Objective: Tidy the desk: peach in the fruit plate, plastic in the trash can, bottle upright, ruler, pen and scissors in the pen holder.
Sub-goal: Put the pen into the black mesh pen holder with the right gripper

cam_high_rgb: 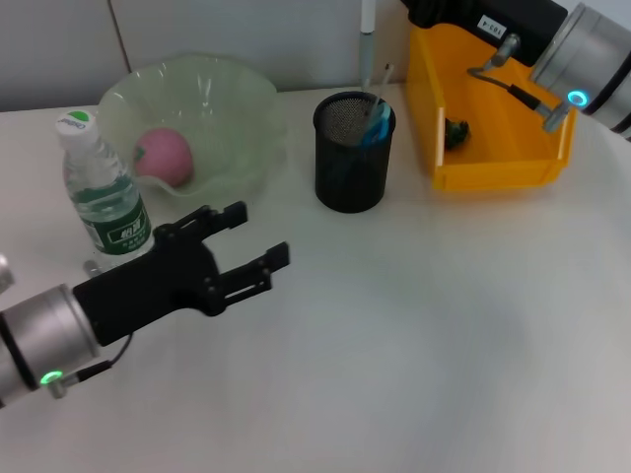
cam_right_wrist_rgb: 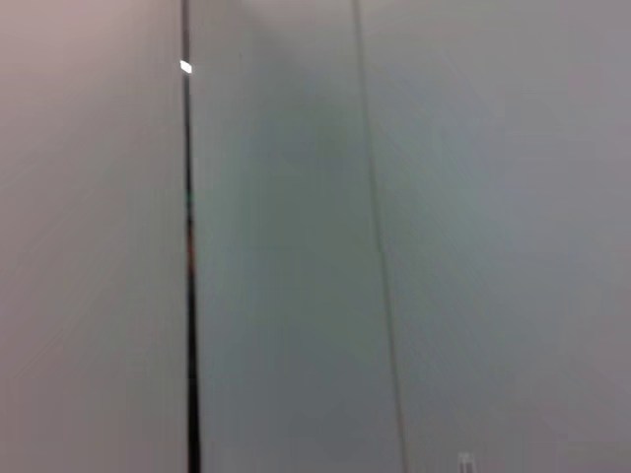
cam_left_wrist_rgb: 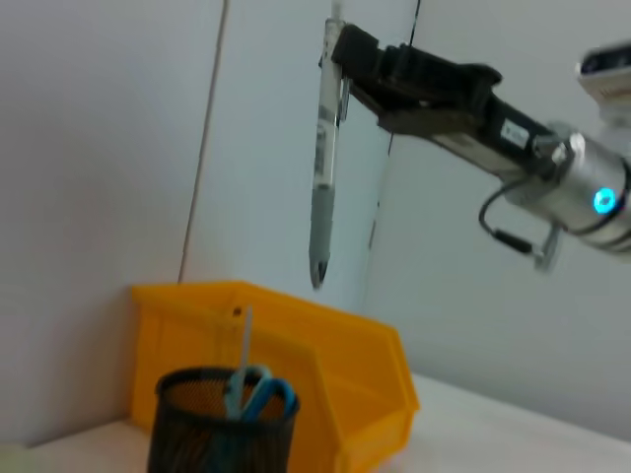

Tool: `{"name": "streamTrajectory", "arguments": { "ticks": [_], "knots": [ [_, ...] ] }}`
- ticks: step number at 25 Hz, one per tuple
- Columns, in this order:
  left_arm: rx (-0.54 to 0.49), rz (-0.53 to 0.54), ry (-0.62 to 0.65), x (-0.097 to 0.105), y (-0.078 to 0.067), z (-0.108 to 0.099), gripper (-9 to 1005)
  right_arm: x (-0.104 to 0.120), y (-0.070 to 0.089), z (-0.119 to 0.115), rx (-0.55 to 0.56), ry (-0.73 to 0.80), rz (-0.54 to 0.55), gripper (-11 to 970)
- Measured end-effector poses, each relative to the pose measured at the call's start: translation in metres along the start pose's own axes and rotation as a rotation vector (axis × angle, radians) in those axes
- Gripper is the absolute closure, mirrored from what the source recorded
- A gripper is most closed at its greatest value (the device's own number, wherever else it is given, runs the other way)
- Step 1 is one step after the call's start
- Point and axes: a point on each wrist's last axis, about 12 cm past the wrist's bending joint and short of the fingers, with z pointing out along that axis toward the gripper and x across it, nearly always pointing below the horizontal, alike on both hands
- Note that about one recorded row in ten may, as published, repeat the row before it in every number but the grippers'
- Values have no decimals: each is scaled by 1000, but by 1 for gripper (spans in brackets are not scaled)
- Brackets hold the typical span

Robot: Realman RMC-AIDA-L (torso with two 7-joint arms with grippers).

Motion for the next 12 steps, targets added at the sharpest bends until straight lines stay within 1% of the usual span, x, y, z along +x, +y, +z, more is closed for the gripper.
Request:
{"name": "streamTrajectory", "arguments": {
  "ticks": [2,5,9,12],
  "knots": [
    [-9,6,11,2,5,-9,199,-2,-8,-1,35,32,21,788],
    [-5,20,15,3,13,-21,199,-2,-13,0,47,64,37,785],
    [25,60,42,1,26,-37,199,1,-19,11,58,155,47,781],
    [44,76,56,-2,35,-45,199,2,-22,22,68,215,55,778]
  ]
}}
